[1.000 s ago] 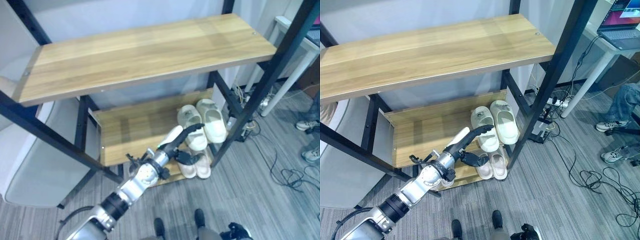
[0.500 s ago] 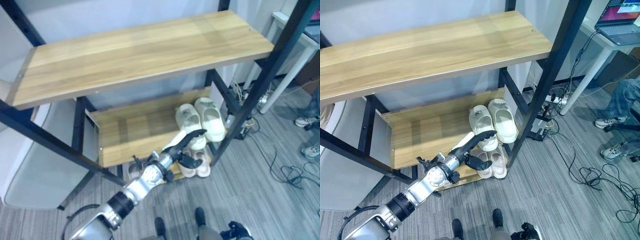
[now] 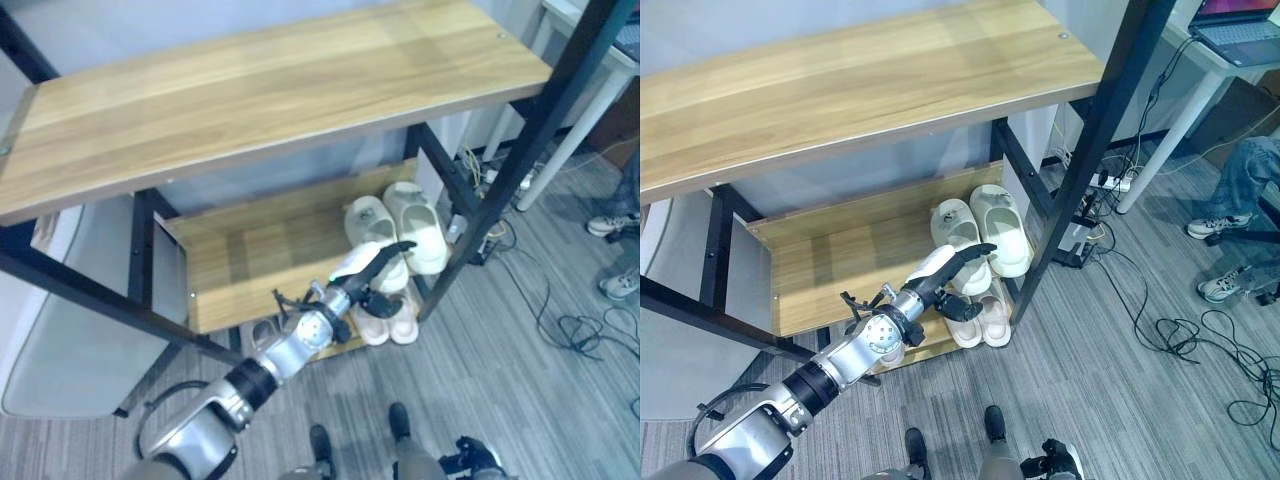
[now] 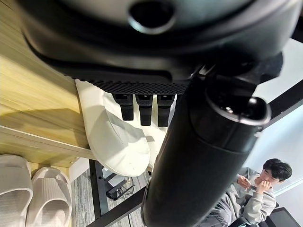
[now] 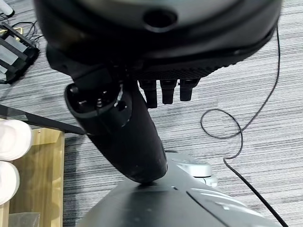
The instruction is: Arrange the slippers neatly on the shoe rack.
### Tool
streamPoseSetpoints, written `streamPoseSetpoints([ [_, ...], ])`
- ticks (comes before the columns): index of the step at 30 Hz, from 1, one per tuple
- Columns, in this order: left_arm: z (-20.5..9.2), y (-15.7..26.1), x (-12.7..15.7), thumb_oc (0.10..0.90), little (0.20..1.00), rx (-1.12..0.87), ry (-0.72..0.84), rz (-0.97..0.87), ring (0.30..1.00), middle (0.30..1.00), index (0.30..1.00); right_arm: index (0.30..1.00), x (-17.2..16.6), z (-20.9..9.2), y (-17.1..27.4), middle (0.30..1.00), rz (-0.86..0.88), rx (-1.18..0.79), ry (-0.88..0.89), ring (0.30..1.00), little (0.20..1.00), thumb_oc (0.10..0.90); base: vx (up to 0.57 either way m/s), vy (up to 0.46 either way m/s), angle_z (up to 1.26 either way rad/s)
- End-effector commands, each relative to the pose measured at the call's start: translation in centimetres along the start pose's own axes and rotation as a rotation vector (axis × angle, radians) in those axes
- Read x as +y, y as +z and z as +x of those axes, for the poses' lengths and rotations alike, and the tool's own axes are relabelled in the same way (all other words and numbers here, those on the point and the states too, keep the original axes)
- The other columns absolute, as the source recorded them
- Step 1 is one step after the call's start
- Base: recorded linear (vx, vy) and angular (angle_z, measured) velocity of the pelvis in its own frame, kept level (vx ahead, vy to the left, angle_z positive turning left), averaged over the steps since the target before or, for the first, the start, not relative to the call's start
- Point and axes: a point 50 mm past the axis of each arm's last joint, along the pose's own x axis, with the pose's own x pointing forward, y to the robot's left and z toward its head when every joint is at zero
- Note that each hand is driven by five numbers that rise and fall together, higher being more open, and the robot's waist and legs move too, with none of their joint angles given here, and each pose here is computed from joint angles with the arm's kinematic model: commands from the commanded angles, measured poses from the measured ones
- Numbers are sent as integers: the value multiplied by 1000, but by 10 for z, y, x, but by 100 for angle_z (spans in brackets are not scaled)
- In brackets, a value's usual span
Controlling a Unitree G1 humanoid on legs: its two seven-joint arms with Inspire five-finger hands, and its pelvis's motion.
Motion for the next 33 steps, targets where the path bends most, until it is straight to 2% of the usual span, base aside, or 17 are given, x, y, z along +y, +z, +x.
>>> streamPoseSetpoints([
  [1, 41, 76, 41, 800, 900, -291, 171, 67, 900, 900, 900, 900, -9, 3, 14, 900, -48, -46, -18, 900, 900, 800, 0, 0, 0],
  [13, 51, 83, 50, 800, 900, -294, 191, 175, 900, 900, 900, 900, -13, 4, 25, 900, -73, -79, -30, 900, 900, 800, 0, 0, 0],
  [27, 51, 68, 66, 800, 900, -238, 239, 221, 900, 900, 900, 900, -19, 6, 34, 900, -66, -105, -56, 900, 900, 800, 0, 0, 0],
  [33, 51, 64, 77, 800, 900, -223, 257, 303, 900, 900, 900, 900, -23, 6, 29, 900, -80, -95, -62, 900, 900, 800, 34, 6, -6],
])
